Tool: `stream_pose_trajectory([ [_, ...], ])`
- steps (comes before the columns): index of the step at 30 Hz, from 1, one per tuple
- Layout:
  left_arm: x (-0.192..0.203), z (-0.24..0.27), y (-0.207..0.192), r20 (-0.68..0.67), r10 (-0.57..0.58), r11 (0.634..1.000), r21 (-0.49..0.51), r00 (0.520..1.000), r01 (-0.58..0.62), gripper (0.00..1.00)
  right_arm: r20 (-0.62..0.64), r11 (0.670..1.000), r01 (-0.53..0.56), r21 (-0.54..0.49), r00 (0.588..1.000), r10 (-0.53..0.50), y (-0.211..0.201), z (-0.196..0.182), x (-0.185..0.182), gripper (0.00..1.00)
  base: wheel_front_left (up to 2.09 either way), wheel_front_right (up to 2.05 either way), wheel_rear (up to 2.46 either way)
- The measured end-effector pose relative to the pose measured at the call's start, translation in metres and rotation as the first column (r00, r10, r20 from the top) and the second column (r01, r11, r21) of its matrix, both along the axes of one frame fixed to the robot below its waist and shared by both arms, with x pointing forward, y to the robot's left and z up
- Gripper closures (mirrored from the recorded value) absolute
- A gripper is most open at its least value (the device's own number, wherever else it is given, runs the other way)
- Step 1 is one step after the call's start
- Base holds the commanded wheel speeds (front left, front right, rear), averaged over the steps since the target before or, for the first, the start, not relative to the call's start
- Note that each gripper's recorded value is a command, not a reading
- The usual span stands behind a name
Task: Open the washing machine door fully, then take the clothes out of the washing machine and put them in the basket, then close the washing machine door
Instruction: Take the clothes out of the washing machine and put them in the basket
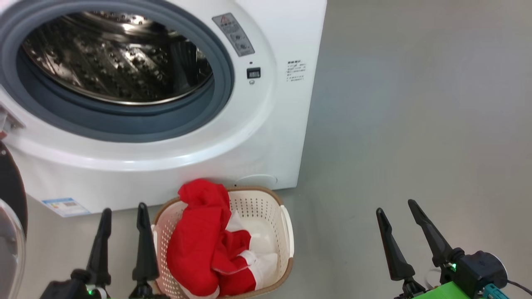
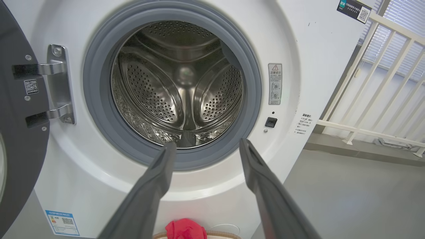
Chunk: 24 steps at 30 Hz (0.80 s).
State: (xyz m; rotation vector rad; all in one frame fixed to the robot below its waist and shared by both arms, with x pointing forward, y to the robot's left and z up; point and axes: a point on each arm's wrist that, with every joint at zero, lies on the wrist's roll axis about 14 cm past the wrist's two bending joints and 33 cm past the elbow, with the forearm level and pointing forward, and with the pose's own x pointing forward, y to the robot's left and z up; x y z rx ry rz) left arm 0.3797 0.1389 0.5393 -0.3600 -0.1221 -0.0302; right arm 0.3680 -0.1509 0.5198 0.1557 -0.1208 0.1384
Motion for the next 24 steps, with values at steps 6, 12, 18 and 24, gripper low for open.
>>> stream_pose_trajectory([
  [6,-0.016,0.004,0.0,-0.001,-0.011,1.0,0.023,1.0,0.011,0.0,0.028,1.0,0.024,-0.002,0.999,-0.024,-0.008,0.01,-0.012,0.0,0.0,0.0,0.0],
  [12,-0.03,0.006,0.002,-0.004,-0.011,0.998,0.056,1.0,0.011,0.0,0.042,0.999,0.04,-0.002,0.998,-0.04,-0.012,0.015,-0.026,0.0,0.0,0.0,0.0],
  [18,-0.042,0.008,0.003,-0.003,-0.004,0.997,0.079,1.0,0.005,0.0,0.055,0.999,0.054,-0.002,0.997,-0.054,-0.017,0.02,-0.037,0.0,0.0,0.0,0.0],
  [24,-0.046,0.012,0.003,0.012,-0.003,0.996,0.09,1.0,0.002,0.0,0.078,0.998,0.061,-0.002,0.995,-0.06,-0.019,0.028,-0.041,0.0,0.0,0.0,0.0],
])
